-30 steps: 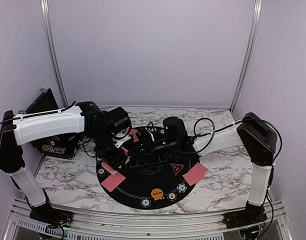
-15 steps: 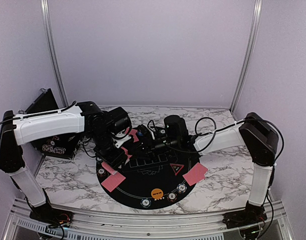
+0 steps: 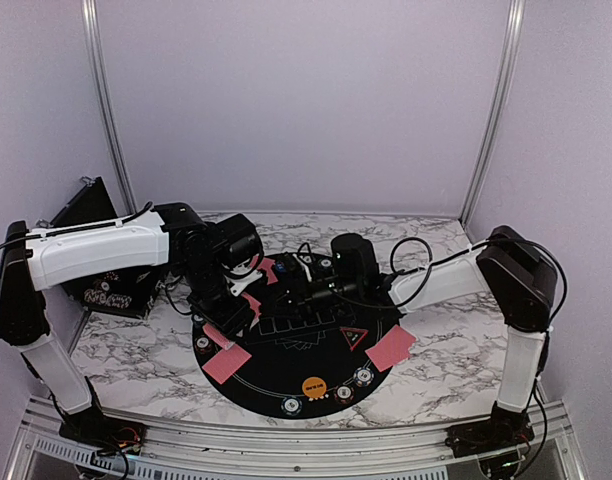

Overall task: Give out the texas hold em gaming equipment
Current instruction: Pick up the poker card from the face-down deck piles, then flop the poker card in the community card area.

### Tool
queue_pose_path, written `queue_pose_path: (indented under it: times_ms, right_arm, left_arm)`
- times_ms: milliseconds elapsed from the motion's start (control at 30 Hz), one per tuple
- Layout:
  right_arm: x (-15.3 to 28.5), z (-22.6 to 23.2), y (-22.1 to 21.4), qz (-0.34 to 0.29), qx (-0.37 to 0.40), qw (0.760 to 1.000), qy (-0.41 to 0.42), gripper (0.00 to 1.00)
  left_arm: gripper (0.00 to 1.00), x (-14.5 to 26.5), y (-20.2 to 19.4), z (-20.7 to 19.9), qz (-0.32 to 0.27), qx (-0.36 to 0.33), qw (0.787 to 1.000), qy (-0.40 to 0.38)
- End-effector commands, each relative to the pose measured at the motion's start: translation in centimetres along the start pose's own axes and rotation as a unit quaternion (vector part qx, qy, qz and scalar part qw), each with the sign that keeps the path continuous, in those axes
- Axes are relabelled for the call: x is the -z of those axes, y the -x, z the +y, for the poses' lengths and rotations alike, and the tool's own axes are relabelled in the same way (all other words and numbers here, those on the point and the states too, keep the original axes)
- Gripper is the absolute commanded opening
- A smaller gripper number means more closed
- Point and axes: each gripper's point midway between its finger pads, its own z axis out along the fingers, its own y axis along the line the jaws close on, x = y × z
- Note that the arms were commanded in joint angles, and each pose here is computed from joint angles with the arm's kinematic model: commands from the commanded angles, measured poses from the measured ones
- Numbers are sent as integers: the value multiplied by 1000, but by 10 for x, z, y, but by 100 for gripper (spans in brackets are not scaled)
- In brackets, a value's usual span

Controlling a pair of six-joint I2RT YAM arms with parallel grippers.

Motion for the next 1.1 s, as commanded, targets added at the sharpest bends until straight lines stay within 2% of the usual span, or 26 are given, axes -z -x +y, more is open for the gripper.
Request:
queue_pose_path:
  times_ms: [0,400,733,933,1067]
  right_arm:
    - [12,22,10,-15,16,999,30,0]
    - [43,23,23,-48,18,998,28,0]
    - [74,20,34,-85,49,995,4,0]
    - [92,9,47,-118,102,987,-46,0]
    - [106,-11,61,-153,166,966,-125,0]
  left_arm:
    - [58,-1,-6,0,13,-1,1000,1]
    - [58,-3,-10,3,15,-1,1000,5]
    - [58,-6,-19,10,17,15,1000,5]
    - [58,-6,-23,18,12,32,999,4]
    - [58,-7,-28,27,13,49,999,6]
